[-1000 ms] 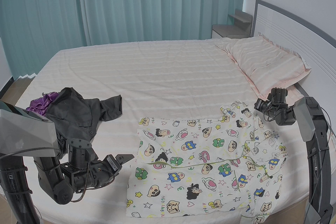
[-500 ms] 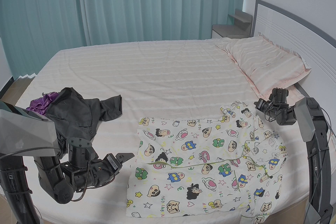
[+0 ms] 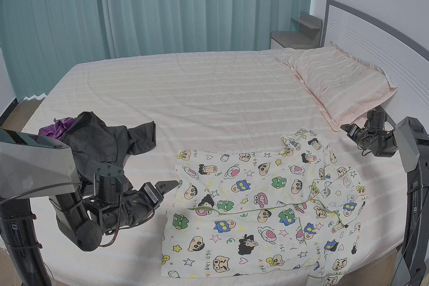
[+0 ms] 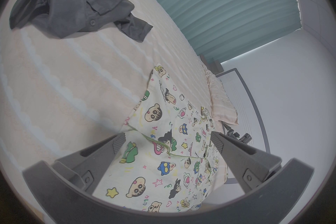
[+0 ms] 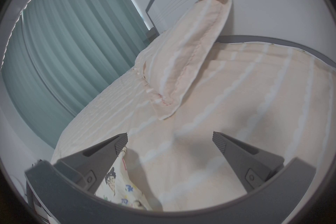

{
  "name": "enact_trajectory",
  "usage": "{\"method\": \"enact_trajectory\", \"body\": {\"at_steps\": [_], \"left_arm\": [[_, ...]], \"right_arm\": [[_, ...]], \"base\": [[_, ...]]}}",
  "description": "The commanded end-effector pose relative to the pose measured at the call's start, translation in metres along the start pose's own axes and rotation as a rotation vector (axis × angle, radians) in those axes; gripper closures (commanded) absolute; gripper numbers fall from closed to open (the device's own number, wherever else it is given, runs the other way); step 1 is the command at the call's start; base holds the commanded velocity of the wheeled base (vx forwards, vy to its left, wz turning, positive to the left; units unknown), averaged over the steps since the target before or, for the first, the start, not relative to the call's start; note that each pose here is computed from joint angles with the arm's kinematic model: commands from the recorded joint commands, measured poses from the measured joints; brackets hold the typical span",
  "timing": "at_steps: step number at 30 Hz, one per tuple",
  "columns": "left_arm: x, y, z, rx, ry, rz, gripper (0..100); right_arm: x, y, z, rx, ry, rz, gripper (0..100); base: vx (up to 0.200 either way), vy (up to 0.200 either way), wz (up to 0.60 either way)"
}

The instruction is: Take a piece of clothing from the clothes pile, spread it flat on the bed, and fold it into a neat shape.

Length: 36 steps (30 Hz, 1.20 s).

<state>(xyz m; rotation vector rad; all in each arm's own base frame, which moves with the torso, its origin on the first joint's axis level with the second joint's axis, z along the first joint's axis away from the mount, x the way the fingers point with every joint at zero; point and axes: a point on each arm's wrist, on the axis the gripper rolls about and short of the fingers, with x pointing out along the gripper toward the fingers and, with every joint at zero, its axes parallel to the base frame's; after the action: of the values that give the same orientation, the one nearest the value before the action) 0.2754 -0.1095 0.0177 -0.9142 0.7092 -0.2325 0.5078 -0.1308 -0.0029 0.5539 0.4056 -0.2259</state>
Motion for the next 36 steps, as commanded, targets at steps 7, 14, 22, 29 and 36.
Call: {"method": "enact_trajectory", "body": {"at_steps": [7, 14, 22, 29, 36], "left_arm": [[0.046, -0.02, -0.01, 0.083, 0.087, 0.007, 0], [0.065, -0.035, -0.036, 0.132, 0.128, 0.001, 0], [0.097, -0.043, -0.071, 0.189, 0.034, 0.063, 0], [0.096, -0.05, -0.091, 0.221, 0.085, 0.052, 0], [0.096, -0.051, -0.092, 0.233, 0.137, 0.02, 0]], "right_arm": [[-0.096, -0.013, 0.001, 0.003, 0.076, 0.068, 0], [-0.187, 0.007, -0.038, -0.05, 0.076, 0.214, 0], [-0.25, 0.006, -0.08, 0.013, 0.113, 0.233, 0], [-0.254, 0.007, -0.087, 0.044, 0.064, 0.283, 0], [-0.255, 0.005, -0.09, 0.044, 0.067, 0.281, 0]], "base": [[0.0, 0.0, 0.0], [0.0, 0.0, 0.0], [0.0, 0.0, 0.0], [0.0, 0.0, 0.0], [0.0, 0.0, 0.0]]}}
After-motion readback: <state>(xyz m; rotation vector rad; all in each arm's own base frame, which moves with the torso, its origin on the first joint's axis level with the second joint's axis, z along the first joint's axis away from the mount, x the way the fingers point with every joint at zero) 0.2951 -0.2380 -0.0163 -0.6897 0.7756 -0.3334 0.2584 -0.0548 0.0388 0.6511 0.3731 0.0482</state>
